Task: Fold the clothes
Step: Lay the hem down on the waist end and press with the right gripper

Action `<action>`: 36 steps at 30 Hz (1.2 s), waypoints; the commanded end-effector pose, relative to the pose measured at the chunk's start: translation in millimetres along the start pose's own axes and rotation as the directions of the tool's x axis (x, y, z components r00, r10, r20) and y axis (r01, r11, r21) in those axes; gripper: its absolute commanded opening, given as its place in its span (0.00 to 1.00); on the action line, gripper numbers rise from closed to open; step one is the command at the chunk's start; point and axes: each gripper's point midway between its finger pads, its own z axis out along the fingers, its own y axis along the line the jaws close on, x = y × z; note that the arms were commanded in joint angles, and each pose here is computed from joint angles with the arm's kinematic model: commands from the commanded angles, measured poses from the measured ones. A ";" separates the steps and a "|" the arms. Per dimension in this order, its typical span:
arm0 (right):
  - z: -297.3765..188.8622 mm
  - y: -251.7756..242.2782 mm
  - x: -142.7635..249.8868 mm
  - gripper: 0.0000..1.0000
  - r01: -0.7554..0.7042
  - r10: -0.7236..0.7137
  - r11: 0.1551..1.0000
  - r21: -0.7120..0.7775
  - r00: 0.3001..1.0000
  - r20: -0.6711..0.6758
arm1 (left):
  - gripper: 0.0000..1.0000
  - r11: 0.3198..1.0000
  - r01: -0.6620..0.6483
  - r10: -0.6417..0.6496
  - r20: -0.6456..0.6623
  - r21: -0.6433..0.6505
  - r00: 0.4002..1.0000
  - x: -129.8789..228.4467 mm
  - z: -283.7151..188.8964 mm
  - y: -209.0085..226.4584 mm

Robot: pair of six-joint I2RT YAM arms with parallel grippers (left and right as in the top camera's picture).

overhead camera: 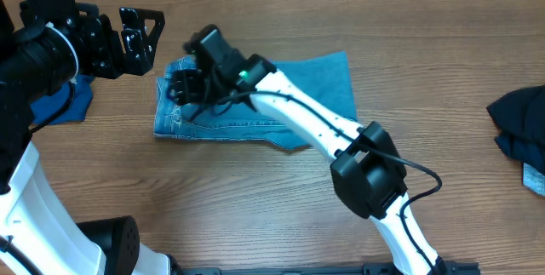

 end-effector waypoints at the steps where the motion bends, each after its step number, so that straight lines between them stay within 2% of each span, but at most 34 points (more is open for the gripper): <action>1: -23.9 -46.8 -35.8 0.70 -0.024 0.021 0.998 0.062 0.998 0.056 | 1.00 1.000 -0.009 0.009 -0.009 0.018 1.000 1.0 2.9 -2.2; 5: -25.0 -56.1 -37.9 0.69 0.077 -0.081 0.994 0.080 0.996 0.045 | 1.00 1.000 -0.009 0.009 -0.009 0.018 1.000 1.0 2.9 -2.2; 10: -3.6 -60.5 -25.3 0.60 0.082 -0.084 0.992 0.095 0.996 0.014 | 1.00 1.000 -0.009 0.009 -0.009 0.018 1.000 1.0 2.9 -2.2; 19: 62.5 -64.3 44.6 0.56 0.096 -0.081 0.993 0.073 0.980 -0.181 | 1.00 1.000 -0.009 0.009 -0.009 0.018 1.000 1.0 2.9 -2.2; 22: 66.3 -55.4 56.9 0.56 0.173 -0.158 0.983 0.057 0.965 -0.209 | 1.00 1.000 -0.009 0.009 -0.009 0.018 1.000 1.0 2.9 -2.2; 24: 61.3 -45.2 53.5 0.56 0.223 -0.212 0.974 0.037 0.957 -0.197 | 1.00 1.000 -0.009 0.009 -0.009 0.018 1.000 1.0 2.9 -2.2; 30: 30.8 -27.7 15.0 0.59 0.240 -0.236 0.970 0.035 0.968 -0.086 | 1.00 1.000 -0.009 0.009 -0.009 0.018 1.000 1.0 2.9 -2.2; 36: 31.3 -32.7 -3.5 0.62 0.234 -0.233 0.972 0.025 0.972 -0.029 | 1.00 1.000 -0.009 0.009 -0.009 0.018 1.000 1.0 2.9 -2.2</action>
